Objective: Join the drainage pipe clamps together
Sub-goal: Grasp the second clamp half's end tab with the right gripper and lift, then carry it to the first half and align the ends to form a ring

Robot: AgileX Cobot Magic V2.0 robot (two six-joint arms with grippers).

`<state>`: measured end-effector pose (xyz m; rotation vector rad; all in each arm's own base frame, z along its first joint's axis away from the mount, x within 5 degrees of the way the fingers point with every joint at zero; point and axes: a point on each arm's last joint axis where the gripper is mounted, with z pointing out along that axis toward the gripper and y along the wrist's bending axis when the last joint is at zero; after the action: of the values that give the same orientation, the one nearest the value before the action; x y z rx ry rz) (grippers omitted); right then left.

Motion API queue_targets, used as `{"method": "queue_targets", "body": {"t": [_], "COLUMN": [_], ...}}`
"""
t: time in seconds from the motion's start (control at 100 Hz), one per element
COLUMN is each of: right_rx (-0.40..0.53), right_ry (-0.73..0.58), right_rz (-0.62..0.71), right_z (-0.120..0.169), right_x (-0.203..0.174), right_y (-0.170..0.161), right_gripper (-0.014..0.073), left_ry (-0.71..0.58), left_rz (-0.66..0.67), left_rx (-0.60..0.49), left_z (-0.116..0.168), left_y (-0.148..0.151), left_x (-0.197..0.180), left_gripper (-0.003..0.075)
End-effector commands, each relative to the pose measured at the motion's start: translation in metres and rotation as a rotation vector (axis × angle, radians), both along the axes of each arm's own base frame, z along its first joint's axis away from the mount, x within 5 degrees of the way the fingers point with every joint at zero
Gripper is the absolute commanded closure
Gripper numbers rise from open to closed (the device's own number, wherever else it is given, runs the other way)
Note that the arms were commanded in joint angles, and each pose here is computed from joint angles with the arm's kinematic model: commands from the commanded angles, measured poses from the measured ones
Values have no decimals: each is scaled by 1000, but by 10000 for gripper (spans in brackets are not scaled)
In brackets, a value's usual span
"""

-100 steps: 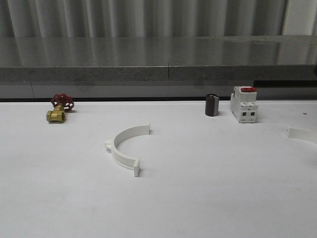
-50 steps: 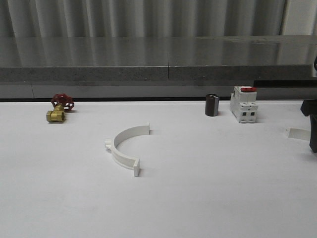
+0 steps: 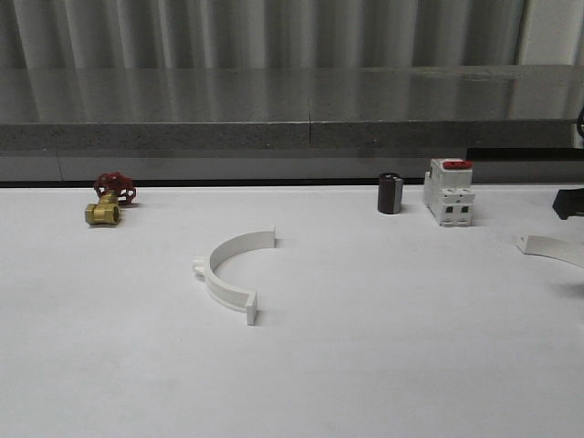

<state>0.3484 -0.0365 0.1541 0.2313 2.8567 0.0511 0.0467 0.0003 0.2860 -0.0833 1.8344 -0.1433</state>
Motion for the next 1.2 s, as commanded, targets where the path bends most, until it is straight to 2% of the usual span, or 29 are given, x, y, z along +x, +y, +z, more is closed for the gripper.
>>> {"method": "queue_targets", "body": {"t": [0.0,0.21,0.34,0.45,0.61,0.78,0.96,1.19], "right_rx": [-9,-2,24,46,91,70,9,12], "right_ry": [-80,-66,-90,-146,-154,-210,-177,-127], "right_rz": [-7,-7,13,42,69,33,-3,-4], "right_z": [21,24,40,60,77,90,81,63], "right_x": [4,5,11,15,18,17,22,25], "right_y": [-4,-3,13,43,102,146,176,206], "right_gripper": [705,713,711,699,699,699,699,699], "left_ry": [-86,-86,-86,-86,-86,-86,-86,-86], "left_rz": [-6,-6,-6,-6,-6,-6,-6,-6], "left_rx": [-9,-9,-9,-9,-9,-9,-9,-9], "left_z": [14,14,14,14,14,14,14,14], "left_y": [-1,-1,-1,-1,-1,-1,-1,-1], "left_x": [1,1,1,1,1,1,1,1], "left_gripper": [740,740,740,740,740,740,740,740]}}
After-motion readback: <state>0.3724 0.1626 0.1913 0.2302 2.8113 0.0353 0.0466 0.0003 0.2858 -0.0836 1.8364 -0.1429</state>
